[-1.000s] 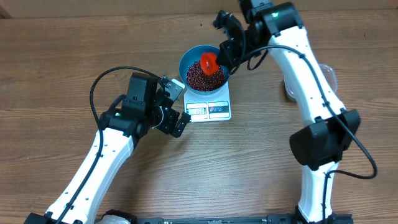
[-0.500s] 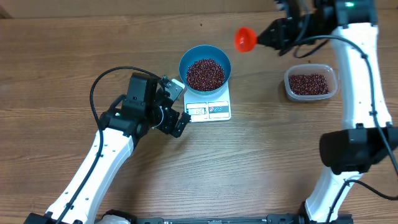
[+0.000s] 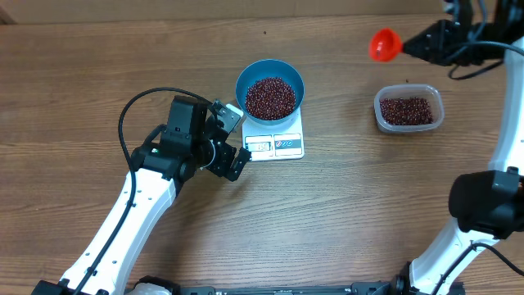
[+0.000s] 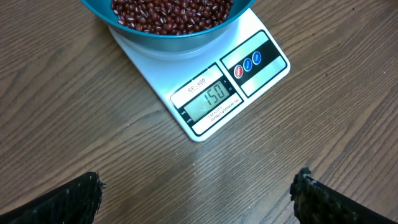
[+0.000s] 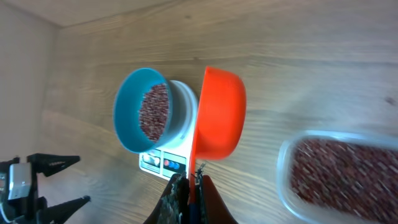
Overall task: Scoop item into bowl and weigh 150g on scale
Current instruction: 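Lift the empty scoop with the right gripper away toward the tub, then lower the red scoop with the right gripper into the clear tub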
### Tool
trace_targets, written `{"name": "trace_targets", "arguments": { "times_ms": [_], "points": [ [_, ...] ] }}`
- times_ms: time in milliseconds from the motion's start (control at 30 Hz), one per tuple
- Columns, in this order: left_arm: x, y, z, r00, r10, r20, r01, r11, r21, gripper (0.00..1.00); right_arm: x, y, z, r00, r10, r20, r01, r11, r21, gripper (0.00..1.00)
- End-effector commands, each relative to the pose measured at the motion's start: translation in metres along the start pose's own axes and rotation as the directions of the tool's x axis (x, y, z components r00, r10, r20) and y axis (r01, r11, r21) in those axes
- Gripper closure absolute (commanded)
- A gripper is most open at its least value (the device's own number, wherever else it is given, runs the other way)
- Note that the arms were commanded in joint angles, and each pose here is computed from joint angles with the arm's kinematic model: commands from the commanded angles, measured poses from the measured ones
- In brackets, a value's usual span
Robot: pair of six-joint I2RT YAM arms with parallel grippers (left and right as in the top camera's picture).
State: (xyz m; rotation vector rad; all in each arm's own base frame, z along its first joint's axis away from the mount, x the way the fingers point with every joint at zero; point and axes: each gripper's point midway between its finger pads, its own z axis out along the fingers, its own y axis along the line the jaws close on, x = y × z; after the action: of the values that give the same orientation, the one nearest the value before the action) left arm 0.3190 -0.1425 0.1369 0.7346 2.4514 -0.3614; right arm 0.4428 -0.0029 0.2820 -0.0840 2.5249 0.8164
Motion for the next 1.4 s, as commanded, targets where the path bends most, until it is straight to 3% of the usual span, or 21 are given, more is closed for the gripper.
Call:
{"name": "trace_targets", "arguments": {
  "times_ms": [0,667,933,1133,1367],
  "points": [
    [0.002,0.0,0.002,1.0,-0.012,-0.007,0.012,1.0,0.003,0.0,-0.001,-0.012,-0.034,0.999,-0.014,0.047,0.009,0.993,0.114,0.96],
    [0.002,0.0,0.002,1.0,-0.012,-0.007,0.012,1.0,0.003,0.0,0.062,-0.102,-0.016,0.965,0.197,-0.172,-0.102,0.889,0.446,0.96],
    [0.002,0.0,0.002,1.0,-0.012,-0.007,0.012,1.0,0.003,0.0,0.066,-0.115,-0.006,0.957,0.196,-0.213,-0.021,0.78,0.625,0.96],
    [0.002,0.0,0.002,1.0,-0.012,-0.007,0.012,1.0,0.003,0.0,0.061,-0.116,-0.012,0.958,0.186,-0.219,0.064,0.608,0.792,0.96],
    [0.002,0.0,0.002,1.0,-0.012,-0.007,0.012,1.0,0.003,0.0,0.056,-0.102,-0.008,0.957,0.131,-0.26,0.156,0.524,0.837,0.96]
  ]
}}
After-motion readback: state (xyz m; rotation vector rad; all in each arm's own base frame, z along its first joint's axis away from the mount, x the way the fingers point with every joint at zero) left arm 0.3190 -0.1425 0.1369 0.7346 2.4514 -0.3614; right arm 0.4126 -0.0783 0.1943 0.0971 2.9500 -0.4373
